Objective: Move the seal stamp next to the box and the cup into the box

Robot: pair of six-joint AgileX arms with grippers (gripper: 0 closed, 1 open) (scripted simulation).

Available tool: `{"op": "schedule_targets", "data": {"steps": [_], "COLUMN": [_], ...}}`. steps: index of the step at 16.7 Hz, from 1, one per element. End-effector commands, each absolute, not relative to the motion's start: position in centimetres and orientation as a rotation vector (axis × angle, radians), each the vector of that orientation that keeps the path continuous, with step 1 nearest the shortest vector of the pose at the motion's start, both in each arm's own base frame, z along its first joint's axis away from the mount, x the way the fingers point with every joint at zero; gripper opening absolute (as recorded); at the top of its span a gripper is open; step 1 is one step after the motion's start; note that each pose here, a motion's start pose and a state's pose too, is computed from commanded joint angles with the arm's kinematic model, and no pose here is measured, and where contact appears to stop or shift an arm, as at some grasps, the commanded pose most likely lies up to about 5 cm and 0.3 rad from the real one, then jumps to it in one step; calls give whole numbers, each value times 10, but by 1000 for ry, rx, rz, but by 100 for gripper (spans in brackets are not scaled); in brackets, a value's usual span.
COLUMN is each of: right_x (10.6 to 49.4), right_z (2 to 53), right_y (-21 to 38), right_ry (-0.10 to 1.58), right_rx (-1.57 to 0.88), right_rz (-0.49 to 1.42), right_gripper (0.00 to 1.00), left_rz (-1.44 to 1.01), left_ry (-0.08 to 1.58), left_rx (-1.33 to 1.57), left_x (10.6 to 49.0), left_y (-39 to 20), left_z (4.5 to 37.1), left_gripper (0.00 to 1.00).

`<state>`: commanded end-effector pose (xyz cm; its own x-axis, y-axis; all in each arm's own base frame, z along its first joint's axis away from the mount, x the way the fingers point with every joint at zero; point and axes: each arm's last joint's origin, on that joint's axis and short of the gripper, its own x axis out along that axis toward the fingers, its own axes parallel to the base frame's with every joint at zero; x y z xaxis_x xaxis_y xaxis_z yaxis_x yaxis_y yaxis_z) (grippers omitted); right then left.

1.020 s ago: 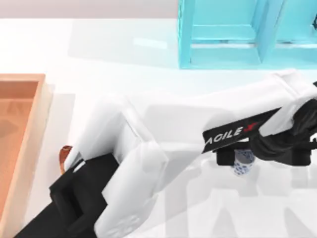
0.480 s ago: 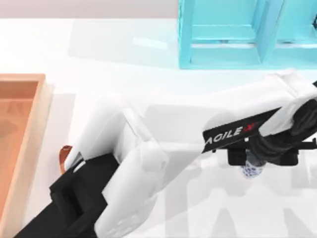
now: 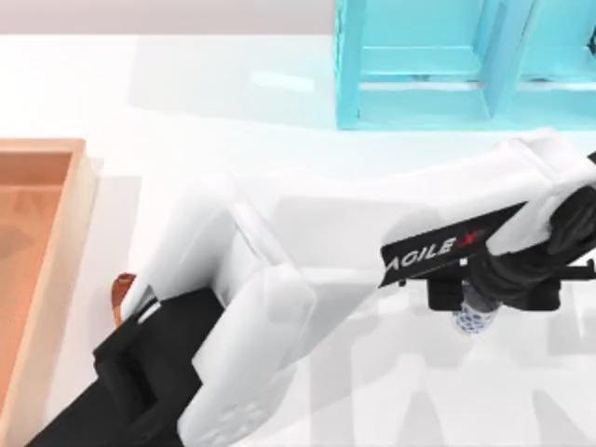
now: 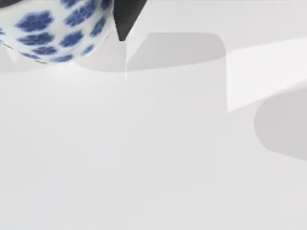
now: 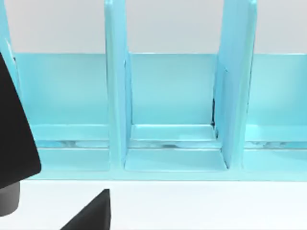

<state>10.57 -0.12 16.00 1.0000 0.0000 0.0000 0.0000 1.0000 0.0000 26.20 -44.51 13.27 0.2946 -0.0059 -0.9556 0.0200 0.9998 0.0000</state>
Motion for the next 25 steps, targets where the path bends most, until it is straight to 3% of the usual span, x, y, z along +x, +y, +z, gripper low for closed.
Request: {"op": "schedule_targets", "data": {"steps": [5,13,21,25], "right_x": [106,106,106,106], "right_z": [160,160,160,160], "right_y": [-1,-1,-1,-1], "right_ry": [0,0,0,0], "right_rx": [0,0,0,0], "right_rz": [0,0,0,0], "right_gripper": [100,100,100,100], "left_rz": [-21,-24,-26,-21], "left_ry": [1272,1269,1272,1300], "left_rx": [20,13,19,27], "left_x": [262,263,265,301], "left_y": [-438,-358,-344,-292], "left_z": [142,226,234,242], "left_gripper": [0,0,0,0]}}
